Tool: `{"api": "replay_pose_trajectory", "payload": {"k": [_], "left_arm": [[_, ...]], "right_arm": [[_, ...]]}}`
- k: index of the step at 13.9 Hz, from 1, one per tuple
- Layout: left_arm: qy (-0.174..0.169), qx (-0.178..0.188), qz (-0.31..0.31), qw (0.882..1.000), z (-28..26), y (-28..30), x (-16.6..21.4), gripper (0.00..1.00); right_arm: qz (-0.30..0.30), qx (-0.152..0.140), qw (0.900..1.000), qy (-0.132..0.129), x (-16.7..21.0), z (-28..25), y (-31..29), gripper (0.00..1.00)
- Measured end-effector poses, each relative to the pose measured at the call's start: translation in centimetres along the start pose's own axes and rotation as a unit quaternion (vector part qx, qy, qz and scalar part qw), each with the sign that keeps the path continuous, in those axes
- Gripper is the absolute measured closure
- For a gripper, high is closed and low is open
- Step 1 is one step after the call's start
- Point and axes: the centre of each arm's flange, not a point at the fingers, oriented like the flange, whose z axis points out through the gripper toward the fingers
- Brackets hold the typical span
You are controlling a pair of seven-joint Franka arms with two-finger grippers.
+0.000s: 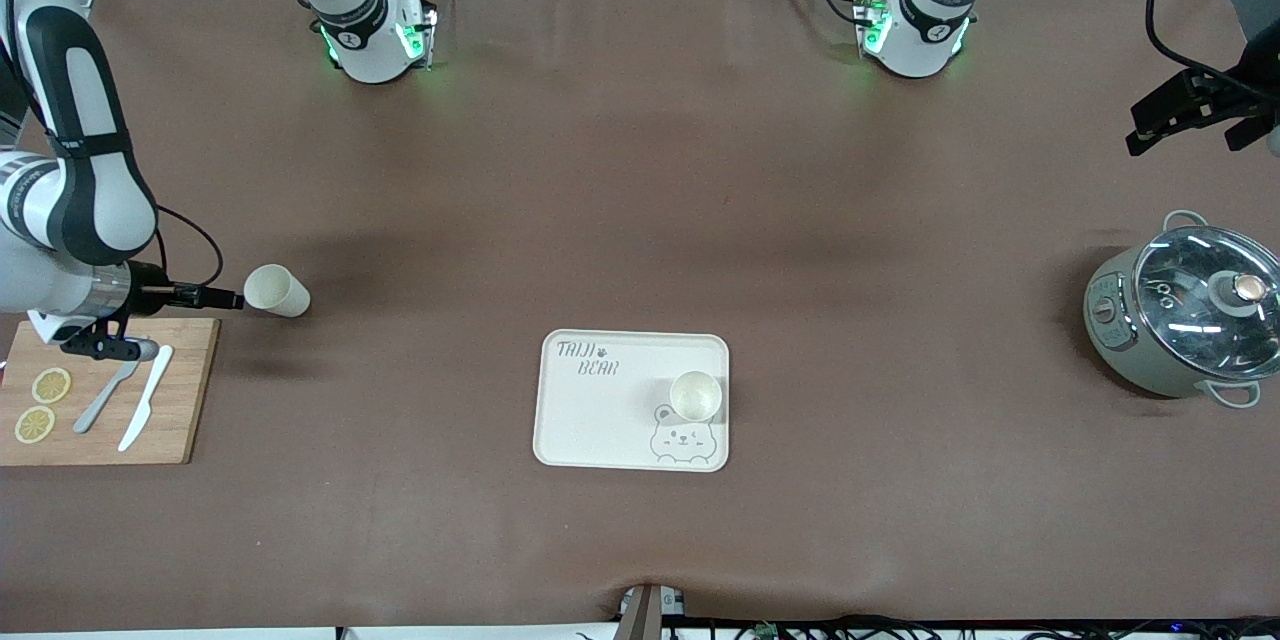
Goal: Place white IKEA cup upright on tray with both arms
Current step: 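Reach the right gripper to the paper cup beside the cutting board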
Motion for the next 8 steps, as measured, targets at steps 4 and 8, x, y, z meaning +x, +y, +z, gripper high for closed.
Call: {"api": "replay_pose_trajectory", "payload": {"k": [4,8], "left_arm": [[-0.002,-0.002,0.004,1.000,0.0,-0.2,-1.2,0.00],[0.006,-0.005,0.004,1.000,-0.1,-0.4,-2.2,0.00]], "right_arm": [[0.001,0.000,1.000,-0.007,-1.3,3.2,0.1,0.15],[0.002,0.001,1.000,-0.014,-1.7,3.7,0.1,0.14]]}}
